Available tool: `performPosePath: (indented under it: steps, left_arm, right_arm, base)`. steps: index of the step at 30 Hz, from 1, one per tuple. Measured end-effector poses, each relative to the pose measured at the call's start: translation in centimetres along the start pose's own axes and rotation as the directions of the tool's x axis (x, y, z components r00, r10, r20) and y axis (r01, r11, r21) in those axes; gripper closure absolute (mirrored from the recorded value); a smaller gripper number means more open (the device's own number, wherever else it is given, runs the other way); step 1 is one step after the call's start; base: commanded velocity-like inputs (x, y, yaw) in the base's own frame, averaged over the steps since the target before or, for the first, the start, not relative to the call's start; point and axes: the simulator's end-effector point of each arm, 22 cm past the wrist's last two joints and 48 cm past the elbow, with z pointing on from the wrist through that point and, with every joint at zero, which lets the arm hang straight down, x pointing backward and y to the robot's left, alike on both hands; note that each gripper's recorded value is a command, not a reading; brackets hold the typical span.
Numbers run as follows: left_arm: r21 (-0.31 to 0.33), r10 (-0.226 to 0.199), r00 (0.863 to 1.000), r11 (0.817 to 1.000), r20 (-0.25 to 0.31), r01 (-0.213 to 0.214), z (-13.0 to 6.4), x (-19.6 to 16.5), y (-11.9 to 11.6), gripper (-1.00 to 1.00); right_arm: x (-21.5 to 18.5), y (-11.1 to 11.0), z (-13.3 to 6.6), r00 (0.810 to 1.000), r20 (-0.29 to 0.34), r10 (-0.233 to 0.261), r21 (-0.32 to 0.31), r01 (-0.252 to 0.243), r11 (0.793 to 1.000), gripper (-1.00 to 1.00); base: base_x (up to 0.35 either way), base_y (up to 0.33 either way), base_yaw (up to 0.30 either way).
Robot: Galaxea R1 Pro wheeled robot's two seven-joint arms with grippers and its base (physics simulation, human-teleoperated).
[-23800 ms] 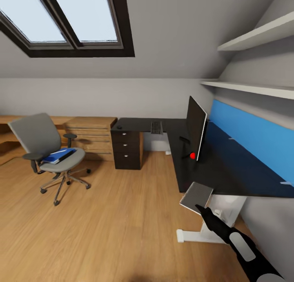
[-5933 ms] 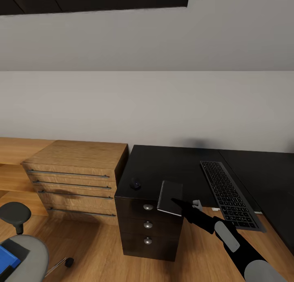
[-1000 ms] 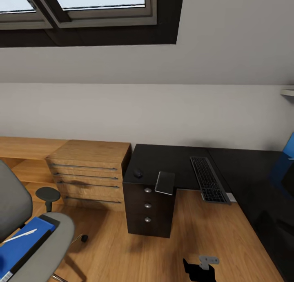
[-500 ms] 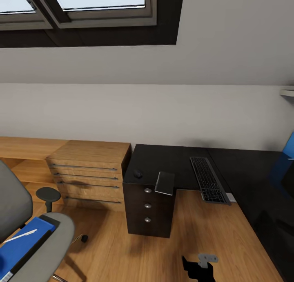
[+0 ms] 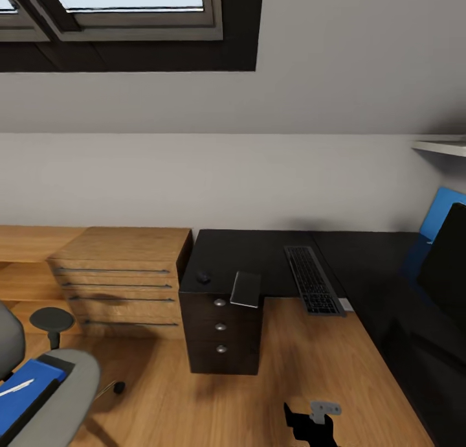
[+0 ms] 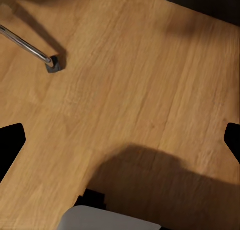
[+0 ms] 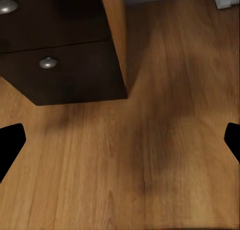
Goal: In the bedroom, organize the workspace by keeping the computer under the desk, ensuring the monitor is on the desk, placing the keyboard on the desk next to the monitor, placing the mouse on the desk next to the keyboard, moving the folder from the swivel chair onto the desk next to the mouse, stacking the notebook on top of the folder with the pen on top of the notebook, and positioning the swivel chair next to the desk.
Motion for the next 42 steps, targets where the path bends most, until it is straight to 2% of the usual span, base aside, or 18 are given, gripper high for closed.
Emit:
performPosePath:
  steps: [22,42]
  left_arm:
    - [0.001,0.000,1.000,1.000,0.002,0.000,0.00,-0.02,-0.08,-1.00]
    - [0.001,0.000,1.000,1.000,0.001,0.000,0.02,-0.01,-0.08,-1.00]
  right_arm:
    - [0.04,0.24,0.02,1.000,-0.001,-0.003,-0.005,0.003,1.000,-1.00]
    - [0.13,0.28,0.04,1.000,-0.004,-0.005,-0.006,0.005,1.000,-1.00]
  base:
    - [-0.013,0.000,-0.038]
    - [-0.298,0.000,0.000]
